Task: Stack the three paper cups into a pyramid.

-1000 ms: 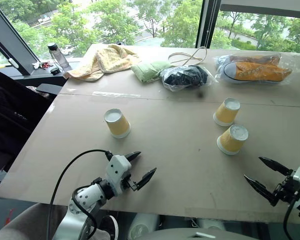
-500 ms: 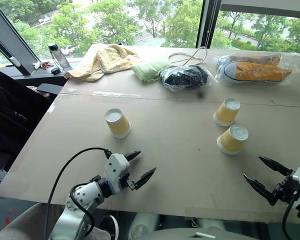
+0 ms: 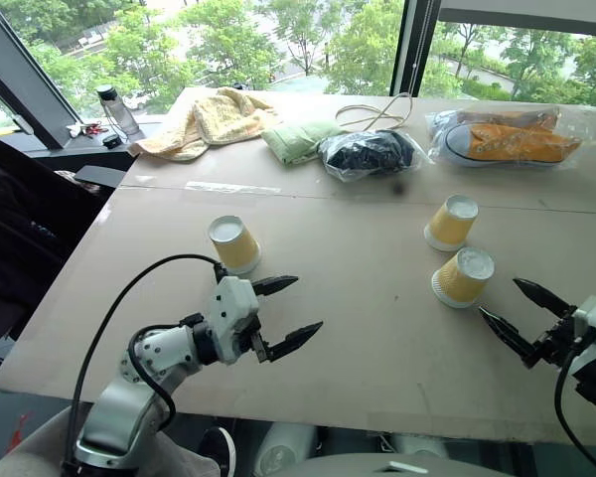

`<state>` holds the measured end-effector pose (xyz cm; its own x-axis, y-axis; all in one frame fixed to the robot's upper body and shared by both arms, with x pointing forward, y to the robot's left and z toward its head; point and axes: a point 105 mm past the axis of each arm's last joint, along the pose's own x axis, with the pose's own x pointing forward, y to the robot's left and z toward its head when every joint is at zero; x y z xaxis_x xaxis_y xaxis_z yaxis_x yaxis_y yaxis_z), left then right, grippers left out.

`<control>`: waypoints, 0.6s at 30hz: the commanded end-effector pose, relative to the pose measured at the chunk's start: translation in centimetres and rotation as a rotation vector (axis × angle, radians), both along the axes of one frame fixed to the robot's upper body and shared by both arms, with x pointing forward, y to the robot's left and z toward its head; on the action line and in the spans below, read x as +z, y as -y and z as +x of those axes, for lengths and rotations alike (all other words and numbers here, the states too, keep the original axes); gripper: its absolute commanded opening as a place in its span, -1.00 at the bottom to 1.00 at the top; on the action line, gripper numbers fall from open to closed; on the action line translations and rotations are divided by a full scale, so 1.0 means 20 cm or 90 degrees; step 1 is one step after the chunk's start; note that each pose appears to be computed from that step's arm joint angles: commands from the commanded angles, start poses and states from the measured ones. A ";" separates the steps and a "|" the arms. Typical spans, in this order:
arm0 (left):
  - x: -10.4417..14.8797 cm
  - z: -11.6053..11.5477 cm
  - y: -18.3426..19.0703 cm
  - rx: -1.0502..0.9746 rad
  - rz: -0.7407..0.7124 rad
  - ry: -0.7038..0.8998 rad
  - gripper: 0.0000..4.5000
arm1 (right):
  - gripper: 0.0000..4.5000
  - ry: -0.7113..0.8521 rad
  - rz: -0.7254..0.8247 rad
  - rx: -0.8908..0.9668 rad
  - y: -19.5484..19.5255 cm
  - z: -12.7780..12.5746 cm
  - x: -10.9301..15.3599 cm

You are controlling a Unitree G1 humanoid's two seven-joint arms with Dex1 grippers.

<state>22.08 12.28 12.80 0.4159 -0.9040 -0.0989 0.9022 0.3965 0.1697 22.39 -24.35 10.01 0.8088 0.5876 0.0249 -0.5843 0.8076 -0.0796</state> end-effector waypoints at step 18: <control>0.30 -0.07 0.08 -0.149 -0.051 0.013 1.00 | 0.99 0.067 0.033 0.044 -0.23 0.21 0.11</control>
<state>21.16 10.98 17.58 0.2147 -0.9755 -0.0489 0.9695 0.2068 0.1312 26.36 -19.89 11.05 0.7638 0.6373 0.1020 -0.6325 0.7706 -0.0786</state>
